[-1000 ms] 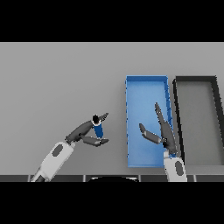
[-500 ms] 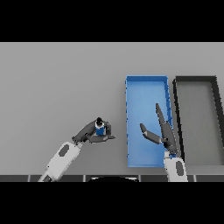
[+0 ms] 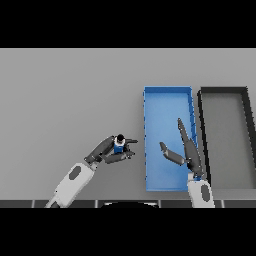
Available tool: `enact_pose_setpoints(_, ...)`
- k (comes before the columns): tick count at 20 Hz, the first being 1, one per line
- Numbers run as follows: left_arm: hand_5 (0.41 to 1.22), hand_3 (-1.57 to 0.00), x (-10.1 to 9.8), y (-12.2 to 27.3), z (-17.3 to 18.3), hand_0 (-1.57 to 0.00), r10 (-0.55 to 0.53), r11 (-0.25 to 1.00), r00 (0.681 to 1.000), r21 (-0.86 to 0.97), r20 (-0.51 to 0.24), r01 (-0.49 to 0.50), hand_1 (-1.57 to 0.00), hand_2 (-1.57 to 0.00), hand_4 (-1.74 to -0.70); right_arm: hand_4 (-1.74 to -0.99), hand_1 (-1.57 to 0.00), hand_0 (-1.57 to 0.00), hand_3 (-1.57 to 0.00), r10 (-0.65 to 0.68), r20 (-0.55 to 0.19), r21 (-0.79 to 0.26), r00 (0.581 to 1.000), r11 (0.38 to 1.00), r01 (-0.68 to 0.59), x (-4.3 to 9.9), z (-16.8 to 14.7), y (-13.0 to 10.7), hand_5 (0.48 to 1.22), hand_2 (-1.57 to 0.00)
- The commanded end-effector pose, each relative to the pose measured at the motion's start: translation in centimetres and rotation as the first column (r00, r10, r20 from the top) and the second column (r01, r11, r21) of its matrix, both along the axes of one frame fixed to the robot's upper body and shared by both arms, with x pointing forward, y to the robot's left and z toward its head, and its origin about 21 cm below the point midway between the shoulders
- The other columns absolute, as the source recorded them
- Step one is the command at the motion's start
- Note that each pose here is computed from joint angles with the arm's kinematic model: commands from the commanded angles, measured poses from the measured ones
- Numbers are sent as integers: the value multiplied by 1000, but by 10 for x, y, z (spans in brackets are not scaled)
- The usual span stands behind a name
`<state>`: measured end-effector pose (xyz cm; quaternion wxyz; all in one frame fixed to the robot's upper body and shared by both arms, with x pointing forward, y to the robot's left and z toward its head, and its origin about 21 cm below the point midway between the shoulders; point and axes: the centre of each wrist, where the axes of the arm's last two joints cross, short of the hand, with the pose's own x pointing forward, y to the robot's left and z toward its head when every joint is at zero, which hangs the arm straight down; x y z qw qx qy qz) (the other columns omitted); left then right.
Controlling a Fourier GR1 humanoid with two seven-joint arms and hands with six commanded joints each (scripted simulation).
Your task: Pick up the blue pipe and place it into the blue bin.
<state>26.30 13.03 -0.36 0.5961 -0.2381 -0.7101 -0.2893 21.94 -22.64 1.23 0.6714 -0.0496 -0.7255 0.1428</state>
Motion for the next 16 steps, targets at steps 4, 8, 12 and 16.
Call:
enact_pose_setpoints(4, 1211, -1469, 0, -15, 30, -1541, -41, 998, 998, -42, 42, 42, -1546, -1547, -1731, -1164, 1, 1, 1, -12, 3, -13, 1000, 1000, 12, 2, 2, -4, 602, 1)
enact_pose_setpoints(8, 1217, -1490, -2, -20, 44, -1559, -64, 998, 997, -16, 47, 65, -1561, -1561, -1737, -1141, 1, 1, 1, -4, 25, -9, 1000, 1000, 4, -3, 2, -5, 603, 1)
enact_pose_setpoints(12, 1219, -1496, -4, -24, 47, -1566, -73, 997, 997, 27, 41, 72, -1567, -1567, -1739, -1127, 1, 1, 1, -9, 21, -15, 1000, 1000, 10, 0, -1, -7, 605, 1)
enact_pose_setpoints(16, 1219, -1494, -6, -22, 47, -1569, -79, 996, 996, 34, 45, 77, -1569, -1569, -1740, -1178, 1, 1, 1, -6, -22, 3, 1000, 1000, 7, 4, -8, -8, 605, 1)
